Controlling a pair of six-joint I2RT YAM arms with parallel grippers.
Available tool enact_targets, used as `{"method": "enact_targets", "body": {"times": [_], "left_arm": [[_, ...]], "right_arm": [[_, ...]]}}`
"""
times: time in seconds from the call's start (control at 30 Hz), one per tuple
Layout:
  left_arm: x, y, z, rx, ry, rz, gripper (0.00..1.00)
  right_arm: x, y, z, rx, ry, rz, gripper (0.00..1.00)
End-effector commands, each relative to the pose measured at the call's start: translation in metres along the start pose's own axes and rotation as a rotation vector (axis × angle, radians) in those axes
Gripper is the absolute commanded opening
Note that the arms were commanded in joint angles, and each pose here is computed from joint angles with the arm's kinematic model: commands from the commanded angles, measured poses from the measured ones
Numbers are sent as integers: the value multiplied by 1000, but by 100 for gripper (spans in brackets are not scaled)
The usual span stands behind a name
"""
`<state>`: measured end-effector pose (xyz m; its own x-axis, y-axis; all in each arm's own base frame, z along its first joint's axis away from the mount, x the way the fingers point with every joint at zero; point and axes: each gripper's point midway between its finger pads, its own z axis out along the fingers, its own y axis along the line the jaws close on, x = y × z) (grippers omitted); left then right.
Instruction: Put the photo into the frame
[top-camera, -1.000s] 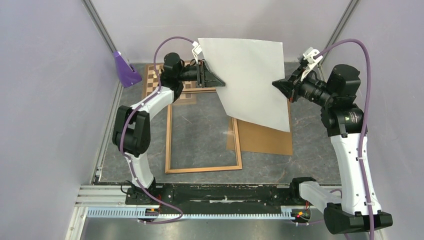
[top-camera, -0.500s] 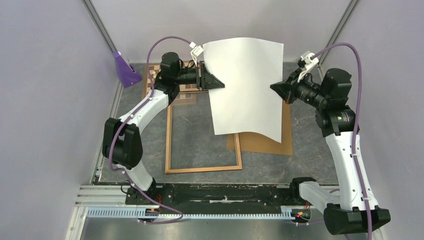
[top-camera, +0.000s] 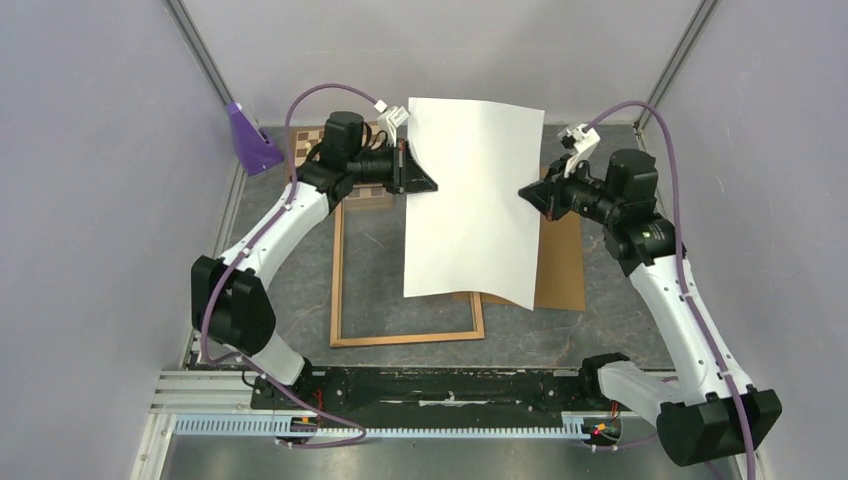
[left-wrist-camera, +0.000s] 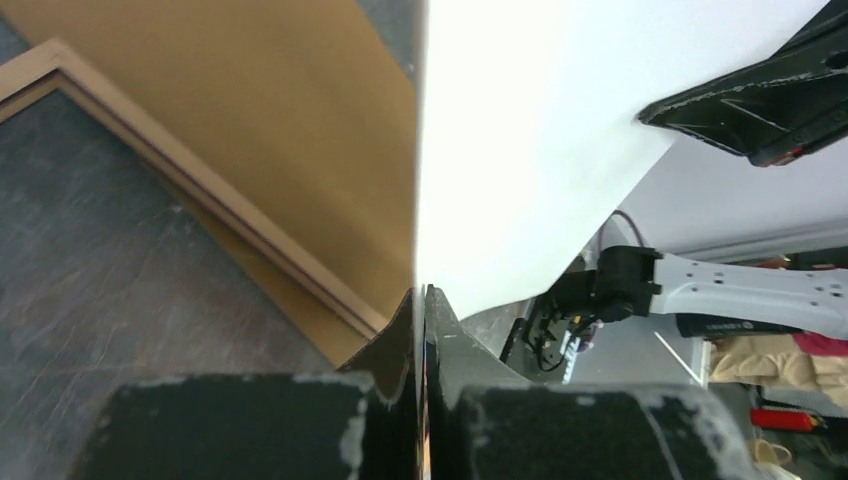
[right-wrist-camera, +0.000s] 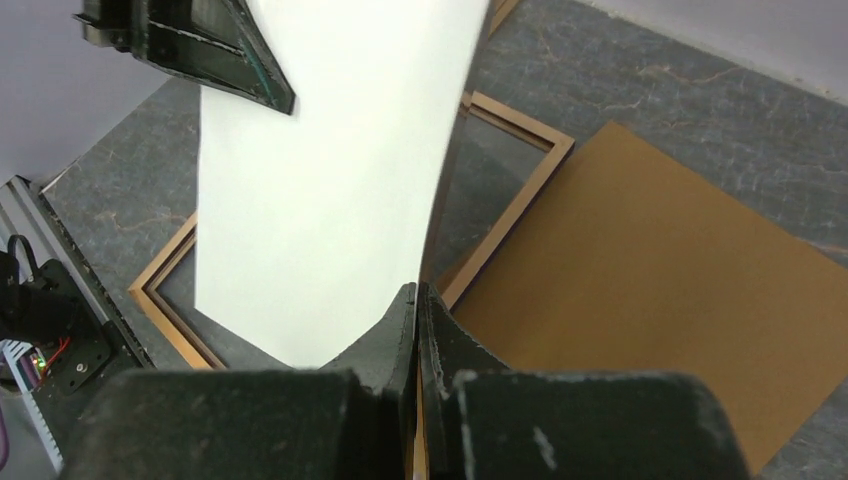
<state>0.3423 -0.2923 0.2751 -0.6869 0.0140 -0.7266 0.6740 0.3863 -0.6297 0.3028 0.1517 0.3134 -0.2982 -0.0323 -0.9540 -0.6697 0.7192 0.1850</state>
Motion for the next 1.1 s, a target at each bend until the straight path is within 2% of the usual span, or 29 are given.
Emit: {"method": "enact_targets", "body": {"times": [0.0, 0.3, 0.63, 1.07], "left_arm": [[-1, 0, -21, -145, 15, 64, 2], [35, 27, -50, -368, 120, 37, 2], [48, 66, -86, -564, 161, -11, 2], [64, 115, -117, -677, 219, -103, 2]], "right_arm": [[7, -7, 18, 43, 17, -10, 0], [35, -3, 58, 36, 114, 24, 0], [51, 19, 108, 10, 159, 38, 0], [96, 19, 165, -23, 249, 135, 0]]}}
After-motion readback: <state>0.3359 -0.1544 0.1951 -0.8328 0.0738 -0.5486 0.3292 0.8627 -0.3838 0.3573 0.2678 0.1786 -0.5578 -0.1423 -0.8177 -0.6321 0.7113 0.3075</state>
